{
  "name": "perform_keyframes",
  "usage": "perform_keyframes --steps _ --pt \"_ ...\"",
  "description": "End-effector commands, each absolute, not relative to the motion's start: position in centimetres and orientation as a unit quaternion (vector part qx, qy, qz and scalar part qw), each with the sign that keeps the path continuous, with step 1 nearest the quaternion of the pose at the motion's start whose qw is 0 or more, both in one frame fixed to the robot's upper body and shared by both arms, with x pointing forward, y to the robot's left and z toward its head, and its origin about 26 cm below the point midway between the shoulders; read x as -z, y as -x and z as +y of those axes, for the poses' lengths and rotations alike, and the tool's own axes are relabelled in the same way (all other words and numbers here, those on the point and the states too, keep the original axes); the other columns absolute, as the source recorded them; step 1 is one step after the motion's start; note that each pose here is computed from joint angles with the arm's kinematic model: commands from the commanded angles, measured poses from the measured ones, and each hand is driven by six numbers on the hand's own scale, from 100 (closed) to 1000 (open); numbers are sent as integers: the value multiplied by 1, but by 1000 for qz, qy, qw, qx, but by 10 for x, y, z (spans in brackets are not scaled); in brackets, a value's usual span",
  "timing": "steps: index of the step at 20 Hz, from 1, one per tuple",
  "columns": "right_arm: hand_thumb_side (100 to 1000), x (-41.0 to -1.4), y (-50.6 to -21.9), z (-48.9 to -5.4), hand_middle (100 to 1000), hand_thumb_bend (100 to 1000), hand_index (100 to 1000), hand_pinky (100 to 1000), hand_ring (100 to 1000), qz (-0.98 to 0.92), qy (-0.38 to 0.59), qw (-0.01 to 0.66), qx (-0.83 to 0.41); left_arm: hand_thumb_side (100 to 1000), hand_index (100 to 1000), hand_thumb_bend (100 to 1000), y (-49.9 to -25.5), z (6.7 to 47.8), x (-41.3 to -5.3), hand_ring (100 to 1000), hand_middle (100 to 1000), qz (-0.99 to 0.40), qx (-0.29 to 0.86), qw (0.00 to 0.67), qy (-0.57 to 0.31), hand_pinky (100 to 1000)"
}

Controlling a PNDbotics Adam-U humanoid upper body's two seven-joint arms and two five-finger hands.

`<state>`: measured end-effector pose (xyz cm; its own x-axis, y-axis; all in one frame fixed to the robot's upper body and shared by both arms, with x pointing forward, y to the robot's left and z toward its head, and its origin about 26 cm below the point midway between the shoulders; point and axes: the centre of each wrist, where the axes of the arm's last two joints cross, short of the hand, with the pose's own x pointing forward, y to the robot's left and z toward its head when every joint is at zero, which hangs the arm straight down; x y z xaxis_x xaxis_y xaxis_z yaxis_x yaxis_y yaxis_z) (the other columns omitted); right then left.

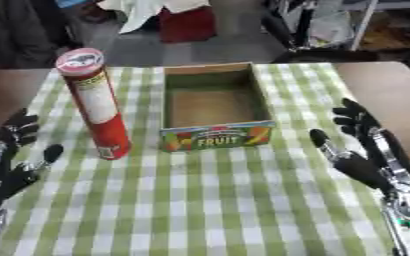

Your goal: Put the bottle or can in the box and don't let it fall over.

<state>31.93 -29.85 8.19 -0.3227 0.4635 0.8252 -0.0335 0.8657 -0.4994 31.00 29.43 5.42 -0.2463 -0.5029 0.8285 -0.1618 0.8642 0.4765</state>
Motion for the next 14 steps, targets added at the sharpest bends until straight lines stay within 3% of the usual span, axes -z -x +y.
perform_keyframes --steps 1,14 --pt "529 -87 -320 -301 852 460 995 907 872 -788 141 559 -217 640 983 814 -321 296 -64 860 832 -773 162 570 -227 856" --pt "539 -84 -320 -299 851 444 996 910 872 -787 133 562 -217 639 990 732 -376 266 -64 856 831 -777 161 570 -213 862"
